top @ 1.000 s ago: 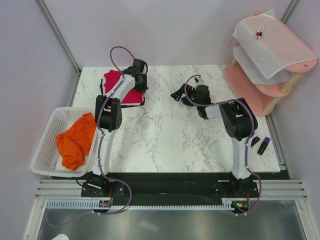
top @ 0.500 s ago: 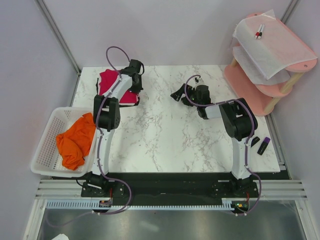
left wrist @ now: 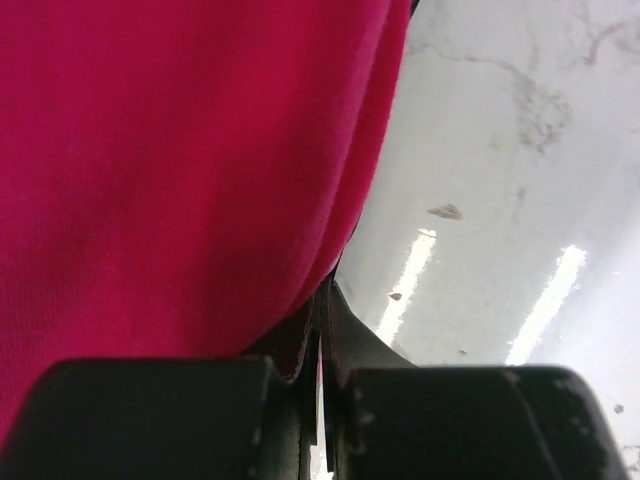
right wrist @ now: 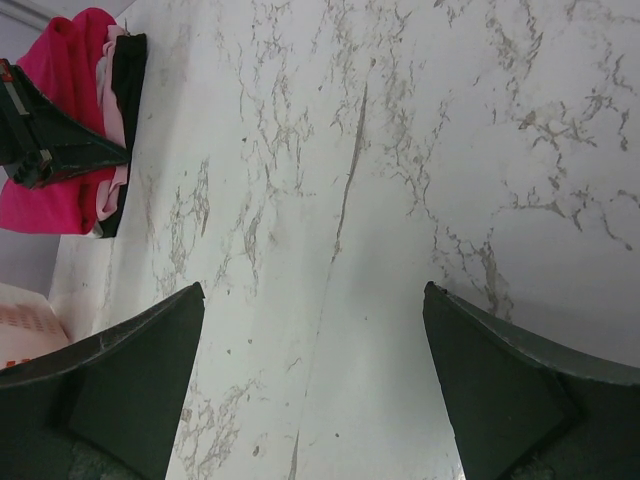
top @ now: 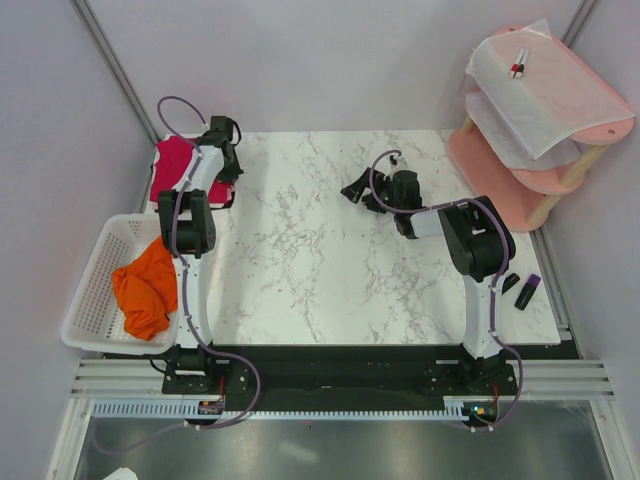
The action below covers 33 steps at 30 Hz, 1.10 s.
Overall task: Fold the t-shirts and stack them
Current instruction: Put the neatly folded tshirt into the corner of the board with the left arm
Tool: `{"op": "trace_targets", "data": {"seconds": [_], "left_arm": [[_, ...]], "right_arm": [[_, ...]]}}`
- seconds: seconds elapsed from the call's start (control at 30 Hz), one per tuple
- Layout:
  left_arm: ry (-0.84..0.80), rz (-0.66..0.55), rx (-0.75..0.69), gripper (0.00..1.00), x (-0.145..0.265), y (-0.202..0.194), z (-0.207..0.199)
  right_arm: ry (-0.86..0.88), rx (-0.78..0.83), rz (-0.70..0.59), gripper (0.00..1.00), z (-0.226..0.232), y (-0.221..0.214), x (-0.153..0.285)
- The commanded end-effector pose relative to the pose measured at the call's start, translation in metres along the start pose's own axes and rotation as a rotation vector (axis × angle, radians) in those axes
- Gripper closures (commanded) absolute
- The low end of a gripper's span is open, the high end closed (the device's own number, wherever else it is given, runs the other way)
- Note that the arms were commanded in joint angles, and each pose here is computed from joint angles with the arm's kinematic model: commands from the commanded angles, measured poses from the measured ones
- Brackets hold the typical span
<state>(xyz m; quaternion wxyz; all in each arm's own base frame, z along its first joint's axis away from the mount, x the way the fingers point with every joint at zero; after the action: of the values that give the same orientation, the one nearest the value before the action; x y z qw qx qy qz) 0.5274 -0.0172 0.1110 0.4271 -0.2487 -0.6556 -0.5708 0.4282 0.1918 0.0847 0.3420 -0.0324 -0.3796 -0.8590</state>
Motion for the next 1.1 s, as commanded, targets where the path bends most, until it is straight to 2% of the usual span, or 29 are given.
{"op": "trace_targets", "data": {"seconds": [0.0,0.13,0.17,0.2,0.23,0.3,0.33,0.43,0.53,0.7,0.73,0.77,0.83,0.87,0.9,1.07], "left_arm": [[0.095,-0.028,0.055,0.98,0.014,0.007,0.018],[0.109,-0.070,0.065,0.98,0.033,0.008,0.018],[0.097,-0.094,0.060,0.98,0.039,0.009,0.015],[0.066,-0.180,0.064,0.98,0.064,0.021,0.007],[0.052,-0.179,0.049,0.98,0.066,0.012,0.004],[-0.019,-0.263,0.025,0.90,0.089,0.016,-0.013],[-0.044,-0.290,0.015,0.82,0.107,0.012,-0.015],[-0.115,-0.348,-0.023,0.42,0.138,0.008,-0.029],[-0.155,-0.362,-0.045,0.27,0.157,0.000,-0.037],[-0.199,-0.319,-0.087,0.20,0.166,-0.034,-0.048],[-0.203,-0.318,-0.100,0.16,0.168,-0.041,-0.050],[-0.231,-0.349,-0.113,0.01,0.176,-0.046,-0.057],[-0.232,-0.314,-0.151,0.00,0.168,-0.073,-0.057],[-0.265,-0.342,-0.158,0.00,0.175,-0.079,-0.062],[-0.264,-0.307,-0.176,0.00,0.167,-0.097,-0.060],[-0.337,-0.273,-0.204,0.00,0.161,-0.140,-0.062]], "right_arm": [[0.010,0.000,0.023,0.02,0.001,-0.004,0.006],[0.004,0.016,0.013,0.02,0.005,0.001,0.010],[0.003,0.021,0.010,0.02,0.006,0.002,0.011],[0.002,0.030,0.007,0.02,0.007,0.004,0.012],[0.001,0.037,0.003,0.02,0.011,0.007,0.014],[-0.003,0.048,0.001,0.02,0.014,0.010,0.016],[-0.015,0.066,-0.006,0.02,0.016,0.013,0.020],[-0.043,0.104,-0.015,0.02,0.022,0.021,0.029],[-0.064,0.147,-0.023,0.02,0.030,0.028,0.041],[-0.135,0.218,-0.047,0.02,0.039,0.038,0.065],[-0.150,0.230,-0.049,0.02,0.044,0.042,0.074],[-0.161,0.257,-0.054,0.02,0.045,0.044,0.079],[-0.209,0.276,-0.065,0.02,0.048,0.046,0.095],[-0.227,0.284,-0.068,0.02,0.047,0.046,0.100],[-0.254,0.293,-0.088,0.02,0.049,0.046,0.111],[-0.336,0.320,-0.104,0.02,0.045,0.039,0.143]]}}
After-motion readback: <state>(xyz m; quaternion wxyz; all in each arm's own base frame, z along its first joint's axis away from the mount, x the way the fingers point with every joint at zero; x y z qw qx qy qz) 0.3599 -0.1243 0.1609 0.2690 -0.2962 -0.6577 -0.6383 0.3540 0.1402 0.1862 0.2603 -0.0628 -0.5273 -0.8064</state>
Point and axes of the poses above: each gripper's point midway between its finger pads, its own x axis back along the fingers, its own z axis along the line the jaws close on, y = z × x, the point moved 10 cm from there along x, back along the fingers, and after that the axes turned 2 degrees about -x, right-handed, at the moved point
